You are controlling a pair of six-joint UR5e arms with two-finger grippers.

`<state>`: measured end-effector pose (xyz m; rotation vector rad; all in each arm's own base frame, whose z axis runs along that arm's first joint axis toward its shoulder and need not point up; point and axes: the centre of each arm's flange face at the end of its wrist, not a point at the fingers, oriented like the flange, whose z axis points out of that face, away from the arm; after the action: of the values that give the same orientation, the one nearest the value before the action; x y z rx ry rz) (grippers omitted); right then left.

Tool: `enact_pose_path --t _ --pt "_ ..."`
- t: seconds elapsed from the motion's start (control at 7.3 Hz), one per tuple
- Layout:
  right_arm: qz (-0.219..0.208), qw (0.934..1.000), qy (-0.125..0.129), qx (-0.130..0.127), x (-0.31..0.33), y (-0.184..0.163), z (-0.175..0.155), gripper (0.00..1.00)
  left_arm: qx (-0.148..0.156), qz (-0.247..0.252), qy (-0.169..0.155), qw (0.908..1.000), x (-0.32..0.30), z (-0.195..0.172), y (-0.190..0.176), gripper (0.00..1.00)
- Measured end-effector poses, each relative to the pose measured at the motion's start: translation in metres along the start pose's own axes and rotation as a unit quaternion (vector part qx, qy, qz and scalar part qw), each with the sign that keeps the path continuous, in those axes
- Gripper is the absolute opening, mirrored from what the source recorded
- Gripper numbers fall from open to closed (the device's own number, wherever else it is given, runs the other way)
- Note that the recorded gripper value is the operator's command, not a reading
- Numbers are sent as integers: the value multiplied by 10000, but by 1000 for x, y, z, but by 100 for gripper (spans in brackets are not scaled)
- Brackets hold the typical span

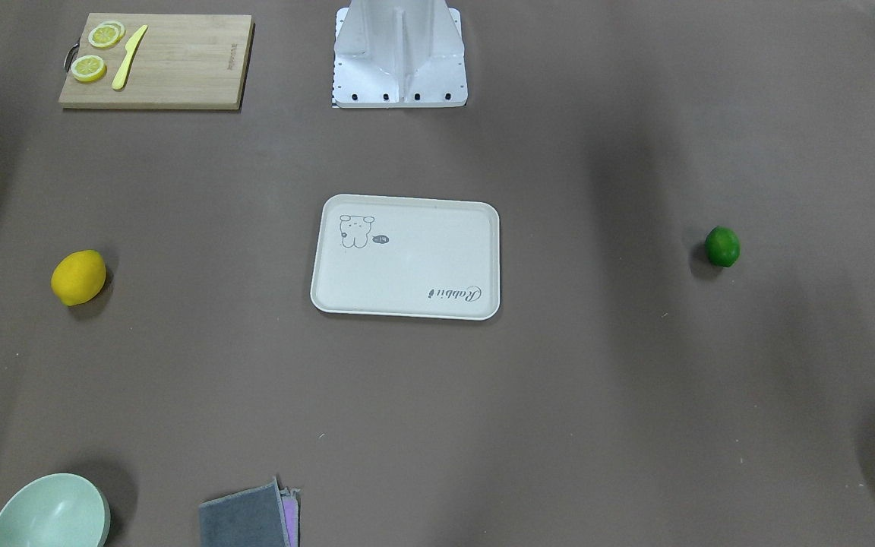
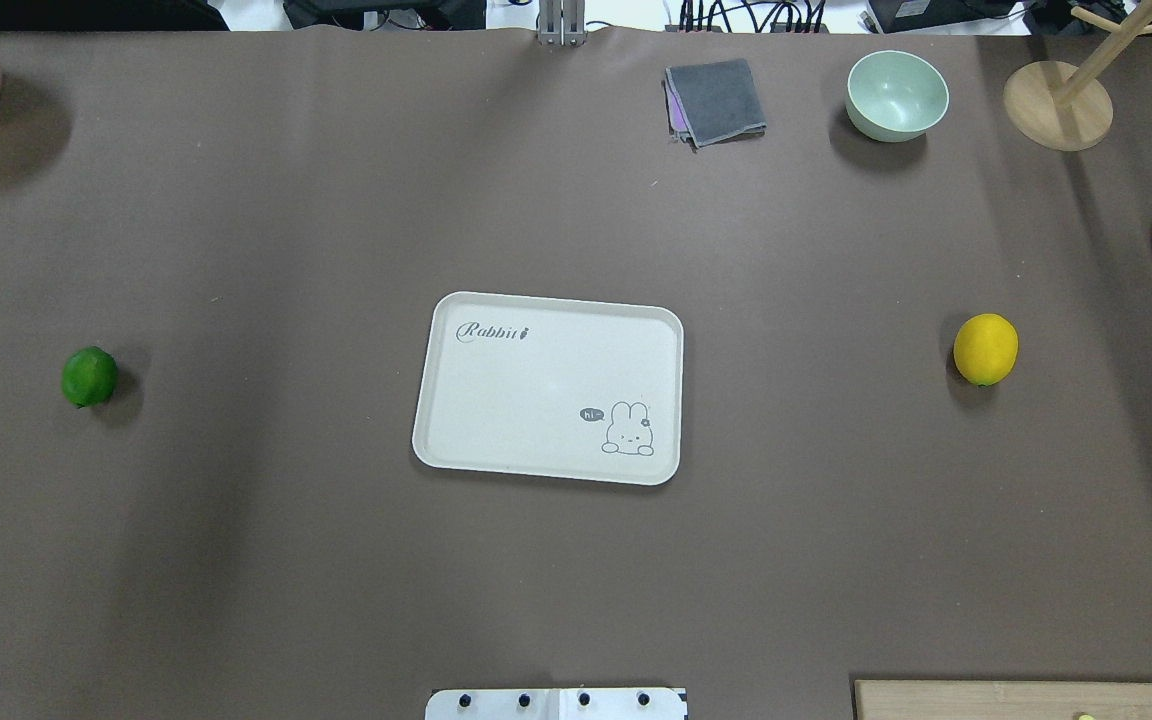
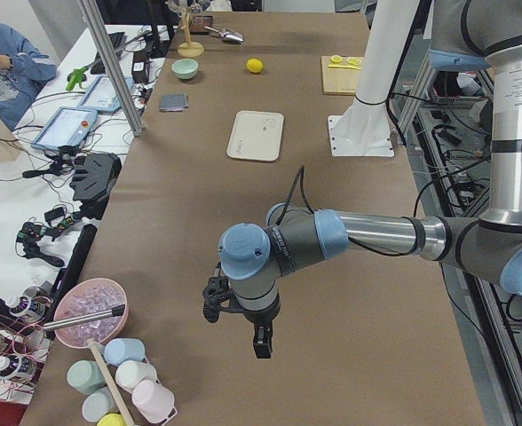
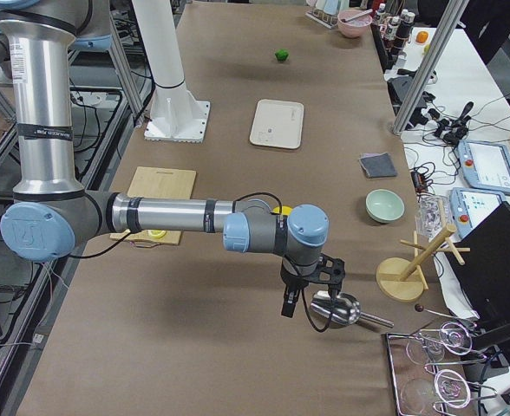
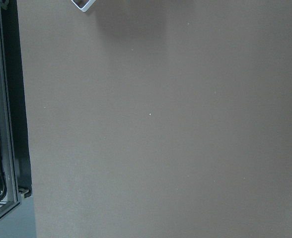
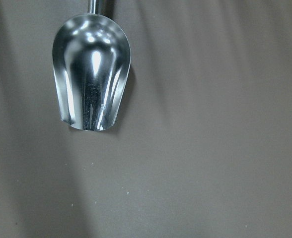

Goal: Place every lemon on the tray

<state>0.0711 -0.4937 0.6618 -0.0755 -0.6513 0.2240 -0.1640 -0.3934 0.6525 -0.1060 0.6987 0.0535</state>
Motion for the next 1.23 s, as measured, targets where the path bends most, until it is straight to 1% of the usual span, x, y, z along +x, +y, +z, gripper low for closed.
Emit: enact_pose_path --t 0.41,0.68,0.82,0.96,1.1,1.23 --pt "-9 10000 22 -24 0 0 3 100 21 24 -3 10000 3 -4 -4 98" --pt "-113 9999 23 -34 -18 -2 8 100 140 18 39 9999 14 -12 -3 98" --pt "-125 9999 -72 42 -42 -7 6 100 193 -54 192 9996 32 -12 -9 98" --pt "-105 9996 -221 170 -77 -12 3 100 154 -90 328 9993 60 -7 -20 98" --pt "-162 9987 -411 252 -119 -16 3 100 122 -121 381 9991 91 1 -32 98" --pt "-159 9976 -647 172 -159 -15 6 100 150 -121 407 9990 123 12 -45 98"
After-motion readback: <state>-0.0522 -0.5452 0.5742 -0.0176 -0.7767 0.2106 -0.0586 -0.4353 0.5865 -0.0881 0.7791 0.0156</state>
